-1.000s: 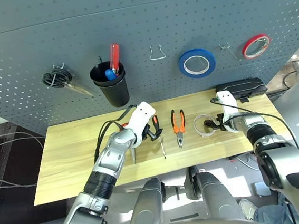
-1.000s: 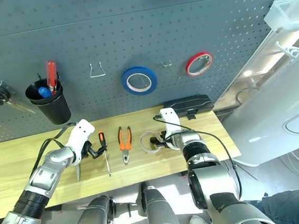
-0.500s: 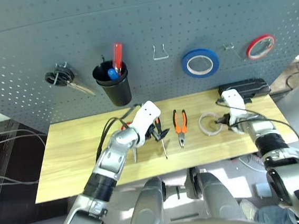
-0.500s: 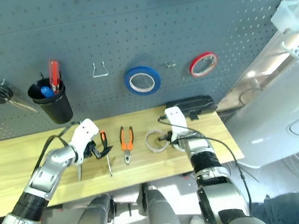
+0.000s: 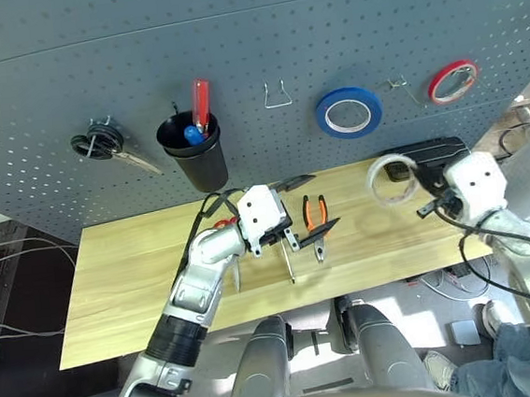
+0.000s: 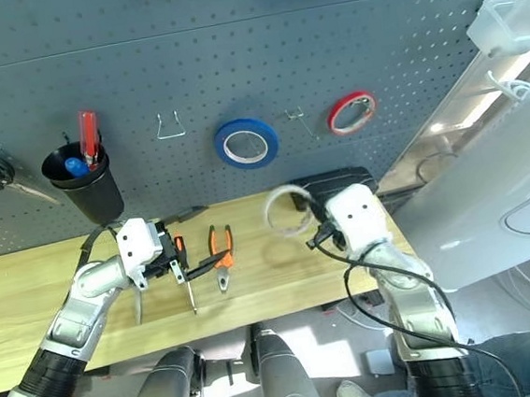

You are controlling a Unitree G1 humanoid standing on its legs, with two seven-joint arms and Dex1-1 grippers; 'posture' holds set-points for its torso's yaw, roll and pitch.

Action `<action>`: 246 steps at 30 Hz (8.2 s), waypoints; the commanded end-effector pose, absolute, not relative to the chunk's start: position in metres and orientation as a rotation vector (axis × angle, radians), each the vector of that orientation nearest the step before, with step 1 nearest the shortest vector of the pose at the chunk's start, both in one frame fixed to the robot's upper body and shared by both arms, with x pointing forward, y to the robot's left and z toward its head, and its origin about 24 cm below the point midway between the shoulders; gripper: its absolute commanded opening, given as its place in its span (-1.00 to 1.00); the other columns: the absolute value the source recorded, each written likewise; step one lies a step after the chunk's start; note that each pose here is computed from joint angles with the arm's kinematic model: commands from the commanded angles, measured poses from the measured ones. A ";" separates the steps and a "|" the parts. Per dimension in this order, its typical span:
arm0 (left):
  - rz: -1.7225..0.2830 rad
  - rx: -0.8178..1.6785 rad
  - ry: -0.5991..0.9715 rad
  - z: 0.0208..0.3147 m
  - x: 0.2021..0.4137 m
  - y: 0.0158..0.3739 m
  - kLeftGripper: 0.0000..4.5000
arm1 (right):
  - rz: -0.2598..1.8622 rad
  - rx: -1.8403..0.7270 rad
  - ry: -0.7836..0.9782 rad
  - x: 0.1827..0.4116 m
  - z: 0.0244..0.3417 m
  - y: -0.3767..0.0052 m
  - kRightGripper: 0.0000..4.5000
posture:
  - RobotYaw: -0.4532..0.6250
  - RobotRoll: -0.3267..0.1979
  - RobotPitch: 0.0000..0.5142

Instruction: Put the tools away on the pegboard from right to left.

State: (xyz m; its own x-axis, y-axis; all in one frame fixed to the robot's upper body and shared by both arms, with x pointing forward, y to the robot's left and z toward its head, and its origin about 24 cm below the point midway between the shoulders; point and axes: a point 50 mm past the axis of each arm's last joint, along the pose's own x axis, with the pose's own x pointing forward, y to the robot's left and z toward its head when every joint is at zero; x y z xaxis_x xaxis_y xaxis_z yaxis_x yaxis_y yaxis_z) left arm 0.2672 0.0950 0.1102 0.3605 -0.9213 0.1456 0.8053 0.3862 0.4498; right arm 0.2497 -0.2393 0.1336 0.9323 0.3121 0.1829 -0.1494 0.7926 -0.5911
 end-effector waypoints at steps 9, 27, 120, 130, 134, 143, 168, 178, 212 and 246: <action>-1.155 0.297 -0.514 0.118 0.268 0.092 1.00 | 0.126 -0.655 -0.416 0.262 0.154 -0.255 -0.99 | -0.31 0.25 -0.26; -1.129 0.278 -0.462 0.109 0.268 0.090 1.00 | 0.163 -0.548 -0.244 0.326 0.121 -0.238 -0.70 | -0.22 0.25 -0.30; -0.869 0.625 0.291 0.055 0.273 0.184 1.00 | 0.558 -0.001 0.953 0.304 0.071 -0.127 -0.65 | -0.07 0.25 -0.13; -0.853 0.642 0.252 0.061 0.283 0.180 1.00 | 0.359 0.097 0.992 0.322 0.038 -0.145 -0.65 | -0.07 0.25 -0.10; -0.863 0.649 0.240 0.064 0.285 0.176 1.00 | 0.292 0.090 0.996 0.328 0.026 -0.148 -0.65 | -0.05 0.25 -0.06; -0.879 0.652 0.251 0.064 0.281 0.174 1.00 | 0.232 -0.045 1.065 0.330 0.031 -0.165 0.11 | -0.06 0.25 0.00; -0.844 0.642 0.274 0.060 0.279 0.181 1.00 | 0.247 -0.071 1.043 0.345 0.043 -0.128 0.99 | -0.05 0.25 0.07; -0.846 0.633 0.341 0.054 0.276 0.182 1.00 | 0.245 -0.088 1.062 0.345 0.032 -0.113 0.99 | -0.03 0.25 0.11; -0.778 0.499 0.066 0.075 0.257 0.181 1.00 | 0.758 -0.226 0.628 0.307 0.091 -0.112 0.13 | -0.03 0.25 0.01; -0.750 0.321 -0.273 0.122 0.272 0.174 1.00 | 0.917 -0.048 -0.536 0.296 0.295 -0.062 0.13 | -0.07 0.25 -0.07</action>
